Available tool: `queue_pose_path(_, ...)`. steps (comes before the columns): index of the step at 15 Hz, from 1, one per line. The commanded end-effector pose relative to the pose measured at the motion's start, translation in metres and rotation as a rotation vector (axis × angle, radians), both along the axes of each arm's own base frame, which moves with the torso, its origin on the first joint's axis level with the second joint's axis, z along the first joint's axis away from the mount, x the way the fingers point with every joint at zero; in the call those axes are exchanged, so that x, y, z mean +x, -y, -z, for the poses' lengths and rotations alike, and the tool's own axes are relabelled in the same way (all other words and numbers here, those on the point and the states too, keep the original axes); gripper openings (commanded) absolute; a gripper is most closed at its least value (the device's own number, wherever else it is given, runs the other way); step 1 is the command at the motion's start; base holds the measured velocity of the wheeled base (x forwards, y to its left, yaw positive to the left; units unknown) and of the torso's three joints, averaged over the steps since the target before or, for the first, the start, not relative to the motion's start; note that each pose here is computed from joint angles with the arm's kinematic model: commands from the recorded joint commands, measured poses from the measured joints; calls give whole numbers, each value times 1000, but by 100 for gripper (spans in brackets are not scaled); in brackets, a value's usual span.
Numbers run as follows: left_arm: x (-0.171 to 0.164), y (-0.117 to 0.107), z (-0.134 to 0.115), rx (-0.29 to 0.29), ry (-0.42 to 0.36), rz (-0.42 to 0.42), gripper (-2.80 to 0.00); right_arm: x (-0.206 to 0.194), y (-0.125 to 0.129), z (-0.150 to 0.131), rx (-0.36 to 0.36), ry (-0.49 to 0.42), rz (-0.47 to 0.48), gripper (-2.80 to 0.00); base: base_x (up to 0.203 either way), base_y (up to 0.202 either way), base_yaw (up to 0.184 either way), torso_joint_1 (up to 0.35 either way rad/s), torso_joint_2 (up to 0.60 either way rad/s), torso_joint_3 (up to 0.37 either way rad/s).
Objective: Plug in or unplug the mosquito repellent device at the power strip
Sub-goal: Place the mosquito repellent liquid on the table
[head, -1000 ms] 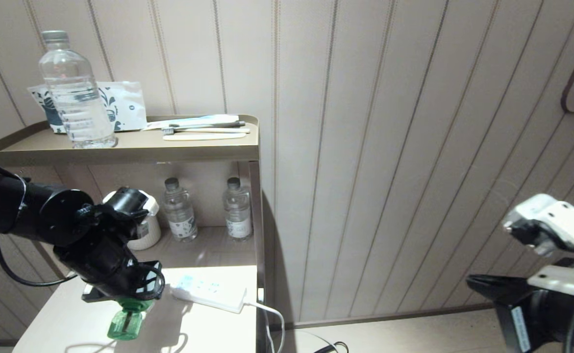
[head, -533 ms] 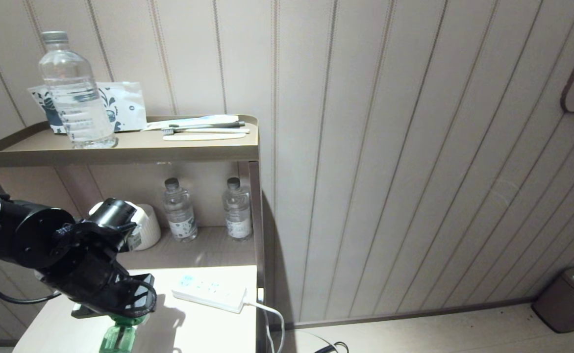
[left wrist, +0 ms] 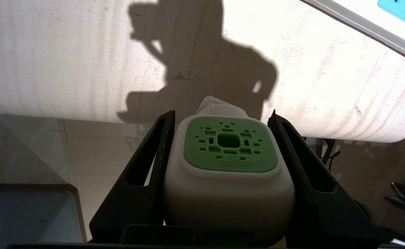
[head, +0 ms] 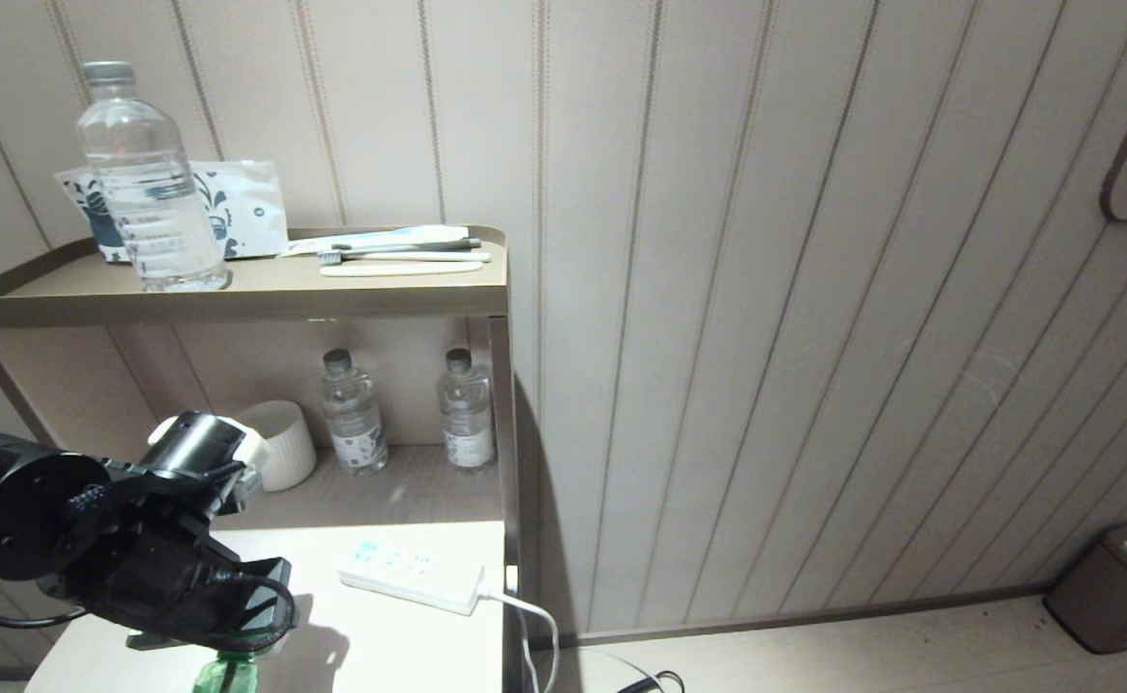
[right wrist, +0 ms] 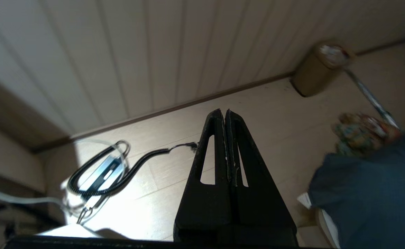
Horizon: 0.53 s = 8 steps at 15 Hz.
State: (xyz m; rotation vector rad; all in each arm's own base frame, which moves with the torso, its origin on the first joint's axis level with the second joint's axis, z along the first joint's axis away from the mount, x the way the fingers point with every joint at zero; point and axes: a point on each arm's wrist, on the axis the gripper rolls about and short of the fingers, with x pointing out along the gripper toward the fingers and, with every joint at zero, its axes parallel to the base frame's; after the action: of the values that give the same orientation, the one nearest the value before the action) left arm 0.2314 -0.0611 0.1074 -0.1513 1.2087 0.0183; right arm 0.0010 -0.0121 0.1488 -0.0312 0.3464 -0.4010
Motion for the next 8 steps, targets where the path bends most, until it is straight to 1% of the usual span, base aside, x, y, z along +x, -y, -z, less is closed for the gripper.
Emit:
queue_pose_path(1,-1,-1,-1,-2,4,-4,-280,-17,1,9,6,79,92,-280,0,0,0,0,0,0)
queue_pose_path(2,-1,-1,-2,-2,7,-4,-280,-24,0,16,11,110,98,-280,0,0,0,0,0,0)
queue_pose_path(3,-1,-1,-3,-3,13,-4,-280,-28,-1,27,14,121,86,-280,0,0,0,0,0,0)
queue_pose_path(4,-1,-1,-5,-7,25,-4,-280,-31,-2,33,14,146,69,-280,0,0,0,0,0,0)
queue_pose_path(5,-1,-1,-7,-12,41,-4,-280,-36,-2,39,4,191,43,-280,0,0,0,0,0,0)
queue_pose_path(6,0,0,-7,-14,51,-4,-280,-40,-3,48,-24,222,-8,-280,0,0,0,0,0,0)
queue_pose_path(8,1,0,-8,-17,75,-4,-280,-36,-5,58,-69,264,-127,-280,0,0,0,0,0,0)
